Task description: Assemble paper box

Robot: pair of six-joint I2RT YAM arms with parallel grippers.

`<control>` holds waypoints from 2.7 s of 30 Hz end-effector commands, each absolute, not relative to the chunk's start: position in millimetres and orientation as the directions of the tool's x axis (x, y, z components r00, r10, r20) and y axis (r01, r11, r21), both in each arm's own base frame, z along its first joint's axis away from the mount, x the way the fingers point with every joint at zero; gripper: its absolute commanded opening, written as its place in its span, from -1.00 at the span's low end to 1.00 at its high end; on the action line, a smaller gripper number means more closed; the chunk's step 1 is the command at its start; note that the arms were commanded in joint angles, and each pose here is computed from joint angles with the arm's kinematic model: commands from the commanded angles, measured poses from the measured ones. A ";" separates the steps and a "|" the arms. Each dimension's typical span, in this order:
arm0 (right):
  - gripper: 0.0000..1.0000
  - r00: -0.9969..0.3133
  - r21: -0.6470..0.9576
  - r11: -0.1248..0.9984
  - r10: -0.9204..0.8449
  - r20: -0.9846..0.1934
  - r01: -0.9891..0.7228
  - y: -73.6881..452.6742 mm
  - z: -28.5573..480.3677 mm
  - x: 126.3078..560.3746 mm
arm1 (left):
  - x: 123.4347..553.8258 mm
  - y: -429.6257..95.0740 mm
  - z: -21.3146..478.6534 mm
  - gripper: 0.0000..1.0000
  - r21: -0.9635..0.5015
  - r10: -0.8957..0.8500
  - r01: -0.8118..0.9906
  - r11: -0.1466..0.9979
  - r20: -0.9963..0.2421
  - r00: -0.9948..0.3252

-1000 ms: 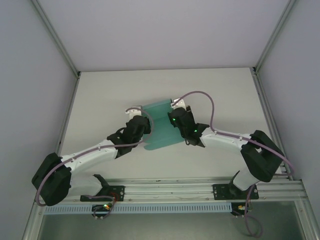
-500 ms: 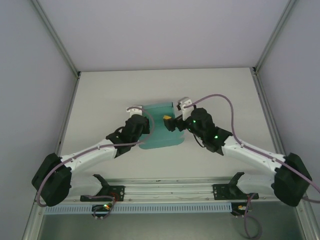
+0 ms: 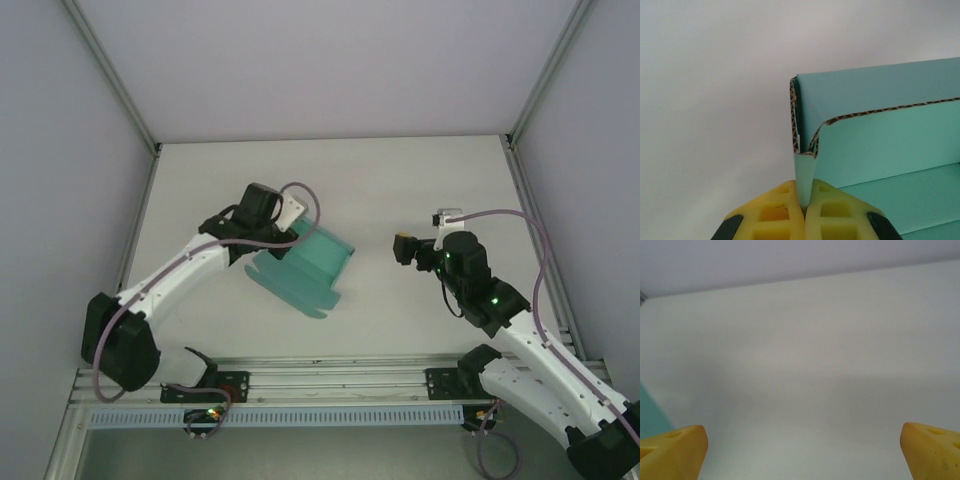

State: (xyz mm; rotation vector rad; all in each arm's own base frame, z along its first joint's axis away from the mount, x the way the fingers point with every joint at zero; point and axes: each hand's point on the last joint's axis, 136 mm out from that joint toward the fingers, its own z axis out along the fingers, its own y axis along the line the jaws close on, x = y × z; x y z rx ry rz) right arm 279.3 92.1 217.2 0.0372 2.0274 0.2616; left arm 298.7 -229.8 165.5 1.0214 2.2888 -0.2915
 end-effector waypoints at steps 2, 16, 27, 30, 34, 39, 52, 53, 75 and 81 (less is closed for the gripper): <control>0.99 -0.598 0.203 0.976 0.119 -0.792 -0.074 85.9 184.4 258.8 | 264.1 -227.4 143.1 -1.00 0.043 0.856 0.921 0.387 -0.389 -0.341; 0.99 -0.690 0.226 0.973 0.126 -0.713 -0.055 88.4 160.1 257.4 | 318.1 -252.5 66.1 -1.00 0.211 0.978 0.975 0.073 0.175 -0.111; 0.99 -0.661 0.218 0.975 0.134 -0.738 -0.047 79.5 164.2 259.1 | 323.7 -269.4 9.8 -1.00 0.258 0.971 0.966 0.024 0.226 -0.085; 0.99 -0.665 0.224 0.973 0.135 -0.734 -0.050 80.5 163.6 260.2 | 323.7 -266.3 3.7 -1.00 0.263 0.967 0.964 0.035 0.236 -0.099; 0.99 -0.663 0.229 0.972 0.141 -0.736 -0.048 80.4 163.4 261.7 | 319.0 -258.7 -6.3 -1.00 0.245 0.959 0.969 0.043 0.261 -0.108; 0.99 -0.662 0.238 0.970 0.145 -0.735 -0.052 81.4 163.8 261.3 | 323.3 -259.5 6.1 -0.73 0.259 0.965 0.963 0.077 0.223 -0.137; 0.99 -0.638 0.251 0.966 0.156 -0.754 -0.061 80.2 171.0 257.2 | 331.7 -271.1 19.3 -1.00 0.262 0.981 0.957 0.124 0.115 -0.158; 0.99 -0.636 0.251 0.966 0.151 -0.756 -0.069 81.0 172.1 256.9 | 339.1 -270.3 22.3 -1.00 0.294 0.978 0.945 0.144 0.103 -0.181; 0.99 -0.527 0.521 0.716 0.249 -0.813 -0.465 184.3 244.8 318.2 | 355.7 -198.4 276.9 -1.00 0.237 0.170 -0.105 0.966 -0.884 -0.435; 0.76 -0.601 0.529 0.667 0.150 -0.785 -0.525 232.8 226.1 339.6 | 342.6 -204.7 271.5 -1.00 0.065 0.026 -0.075 0.995 -0.903 -0.429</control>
